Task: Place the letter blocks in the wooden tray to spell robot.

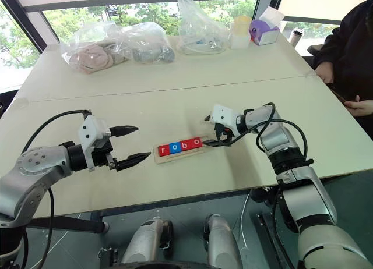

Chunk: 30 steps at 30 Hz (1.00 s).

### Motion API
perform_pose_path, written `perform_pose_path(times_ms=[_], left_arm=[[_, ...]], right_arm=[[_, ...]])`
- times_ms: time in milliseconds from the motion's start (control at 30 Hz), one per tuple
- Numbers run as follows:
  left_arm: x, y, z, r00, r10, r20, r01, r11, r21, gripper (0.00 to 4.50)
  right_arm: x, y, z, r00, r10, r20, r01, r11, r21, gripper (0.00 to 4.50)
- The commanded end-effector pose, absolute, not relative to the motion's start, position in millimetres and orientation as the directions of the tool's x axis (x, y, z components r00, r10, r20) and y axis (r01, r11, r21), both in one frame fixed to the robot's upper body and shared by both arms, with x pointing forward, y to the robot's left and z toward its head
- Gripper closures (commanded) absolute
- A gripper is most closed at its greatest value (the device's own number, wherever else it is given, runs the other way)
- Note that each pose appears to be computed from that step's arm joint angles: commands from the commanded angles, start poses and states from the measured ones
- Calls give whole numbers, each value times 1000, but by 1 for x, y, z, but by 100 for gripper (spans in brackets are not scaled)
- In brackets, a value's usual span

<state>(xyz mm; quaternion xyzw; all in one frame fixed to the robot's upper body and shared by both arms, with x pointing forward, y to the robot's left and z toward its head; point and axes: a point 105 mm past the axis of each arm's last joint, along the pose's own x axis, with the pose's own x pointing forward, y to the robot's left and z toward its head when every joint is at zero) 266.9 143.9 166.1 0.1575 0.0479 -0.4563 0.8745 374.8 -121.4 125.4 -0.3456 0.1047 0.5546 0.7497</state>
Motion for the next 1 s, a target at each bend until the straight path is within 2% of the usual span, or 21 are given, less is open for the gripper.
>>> perform_pose_path(times_ms=[33, 567, 733, 867, 933, 1000], left_arm=[[264, 141, 175, 579, -789, -204, 809, 524, 267, 0], [264, 140, 175, 582, -788, -202, 807, 527, 268, 0], [263, 140, 174, 581, -788, -202, 807, 526, 267, 0], [264, 140, 174, 582, -788, -201, 806, 526, 269, 0], [264, 140, 174, 581, -789, -200, 807, 526, 269, 0], [264, 140, 174, 580, -790, -200, 808, 525, 269, 0]], right_arm=[[373, -114, 136, 359, 781, -511, -893, 129, -431, 5], [373, -111, 137, 346, 785, -513, -895, 112, -433, 5], [382, -127, 155, 419, 763, -492, -859, 158, -486, 5], [393, -146, 180, 519, 750, -410, -823, 311, -475, 5], [408, -161, 190, 645, 695, -317, -746, 483, -459, 5], [423, -177, 193, 766, 591, -254, -636, 638, -435, 5]])
